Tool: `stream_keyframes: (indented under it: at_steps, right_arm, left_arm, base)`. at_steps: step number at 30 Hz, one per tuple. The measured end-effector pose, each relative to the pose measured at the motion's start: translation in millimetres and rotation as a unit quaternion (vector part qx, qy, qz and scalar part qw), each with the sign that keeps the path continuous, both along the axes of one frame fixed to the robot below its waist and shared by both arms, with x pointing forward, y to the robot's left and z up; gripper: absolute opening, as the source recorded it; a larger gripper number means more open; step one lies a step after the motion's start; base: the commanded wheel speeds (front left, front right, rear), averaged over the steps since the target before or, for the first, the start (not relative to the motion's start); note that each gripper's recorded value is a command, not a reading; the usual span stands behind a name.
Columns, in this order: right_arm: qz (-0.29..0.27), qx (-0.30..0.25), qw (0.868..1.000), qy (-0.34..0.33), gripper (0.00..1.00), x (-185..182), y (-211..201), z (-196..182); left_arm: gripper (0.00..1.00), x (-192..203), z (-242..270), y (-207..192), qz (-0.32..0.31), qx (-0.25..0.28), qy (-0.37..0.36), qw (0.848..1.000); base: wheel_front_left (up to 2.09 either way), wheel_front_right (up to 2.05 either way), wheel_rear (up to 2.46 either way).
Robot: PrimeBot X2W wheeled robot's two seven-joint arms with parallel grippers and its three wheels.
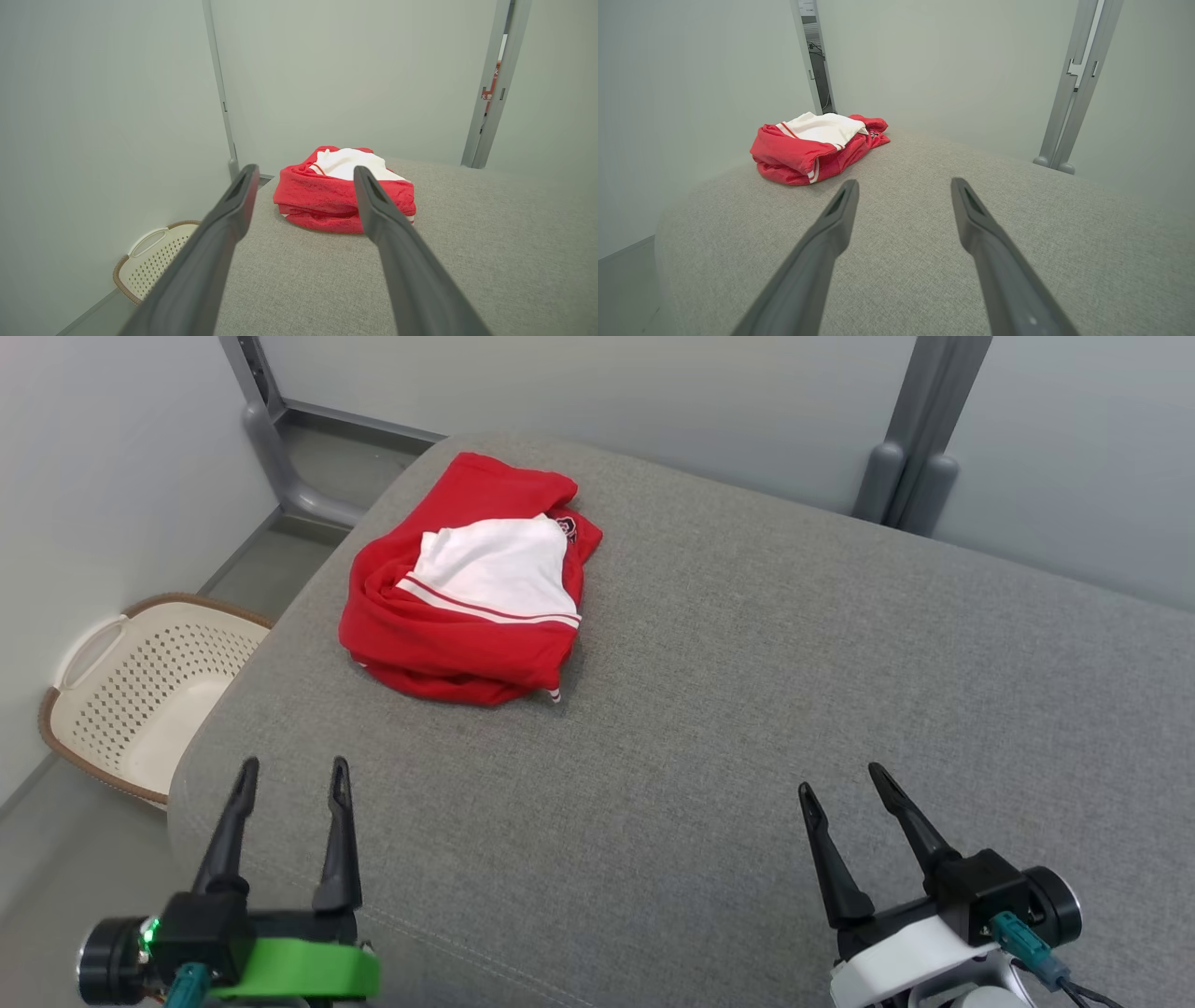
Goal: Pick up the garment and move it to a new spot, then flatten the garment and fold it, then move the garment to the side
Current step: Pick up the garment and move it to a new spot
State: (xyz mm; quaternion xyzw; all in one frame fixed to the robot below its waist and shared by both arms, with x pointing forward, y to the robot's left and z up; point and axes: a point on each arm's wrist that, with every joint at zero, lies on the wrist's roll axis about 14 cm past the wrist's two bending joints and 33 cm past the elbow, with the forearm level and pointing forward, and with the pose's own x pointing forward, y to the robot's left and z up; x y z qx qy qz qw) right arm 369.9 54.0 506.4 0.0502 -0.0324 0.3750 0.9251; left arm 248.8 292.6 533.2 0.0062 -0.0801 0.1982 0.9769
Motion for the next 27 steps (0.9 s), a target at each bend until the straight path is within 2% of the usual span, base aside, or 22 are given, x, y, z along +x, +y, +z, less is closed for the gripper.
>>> stream_keyframes:
  at_steps: [5,10,14,19,23,27]
  right_arm:
    - [-0.007,-0.011,1.000,0.002,1.00,14.2,-2.2,-11.4]
    - [-0.012,-0.032,0.999,-0.001,1.00,38.6,-12.2,-26.6]
    - [-0.018,-0.045,0.999,0.000,1.00,59.0,-22.3,-41.9]
    - [-0.025,-0.059,0.998,0.014,1.00,79.4,-35.0,-67.8]
    - [-0.037,-0.065,0.997,0.024,1.00,92.4,-46.2,-85.9]
    - [-0.041,-0.071,0.996,0.035,1.00,99.7,-53.4,-103.9]
  left_arm:
    - [1.00,30.6,35.0,14.5,0.003,0.033,-0.037,0.999]
    - [1.00,80.0,68.3,21.1,-0.022,0.081,-0.062,0.995]
    - [1.00,122.5,48.5,33.6,-0.036,0.086,-0.014,0.996]
    - [1.00,176.0,-5.7,51.4,-0.060,0.082,0.101,0.990]
    - [1.00,216.6,-30.1,58.0,-0.071,0.054,0.167,0.982]
    - [1.00,241.1,-64.7,54.8,-0.083,-0.006,0.236,0.968]
  base:
    - [0.00,0.00,0.00]
    - [0.00,0.00,0.00]
    - [0.00,0.00,0.00]
    - [0.00,0.00,0.00]
    - [0.00,0.00,0.00]
    - [0.00,0.00,0.00]
